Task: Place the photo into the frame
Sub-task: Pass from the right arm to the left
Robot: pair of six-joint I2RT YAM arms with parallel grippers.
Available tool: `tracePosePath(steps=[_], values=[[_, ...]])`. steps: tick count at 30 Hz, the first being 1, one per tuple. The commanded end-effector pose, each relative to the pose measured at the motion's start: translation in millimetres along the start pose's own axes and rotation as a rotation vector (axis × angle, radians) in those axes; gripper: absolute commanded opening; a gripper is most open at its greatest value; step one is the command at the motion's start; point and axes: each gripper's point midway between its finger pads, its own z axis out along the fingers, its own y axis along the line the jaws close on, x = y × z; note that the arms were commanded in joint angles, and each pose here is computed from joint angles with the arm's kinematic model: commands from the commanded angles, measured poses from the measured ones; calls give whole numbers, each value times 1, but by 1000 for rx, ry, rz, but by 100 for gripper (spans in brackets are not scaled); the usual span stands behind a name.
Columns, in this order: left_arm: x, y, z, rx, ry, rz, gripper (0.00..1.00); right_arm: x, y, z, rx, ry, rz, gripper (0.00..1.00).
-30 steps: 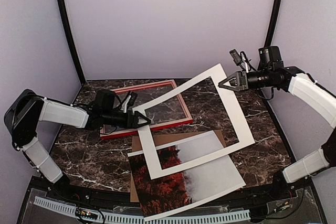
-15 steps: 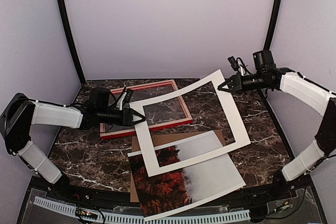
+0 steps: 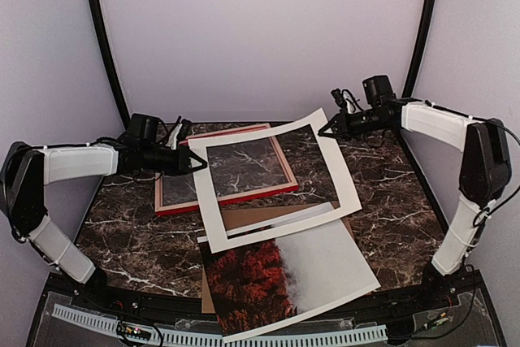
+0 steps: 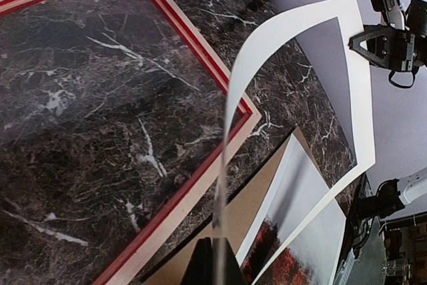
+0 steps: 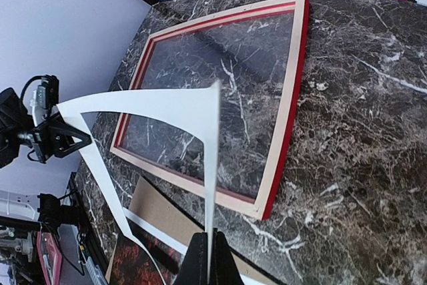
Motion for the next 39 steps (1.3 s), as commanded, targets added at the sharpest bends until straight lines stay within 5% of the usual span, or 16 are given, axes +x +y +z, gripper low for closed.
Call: tracePosePath(steps=[1,23,32,39], values=[[-19,26,-26,-110,19,-53,0,-28,-8,33,30,-37,6,0],[-87,182,-62,-357,22,-267,0,-76,-26,195,-118,-77,10,6],[-91,212,-53,-367,39,-293,0,-81,-27,202,-124,-89,18,34],[-101,212,-49,-329,52,-298,2,-72,-32,200,-100,-70,27,42]])
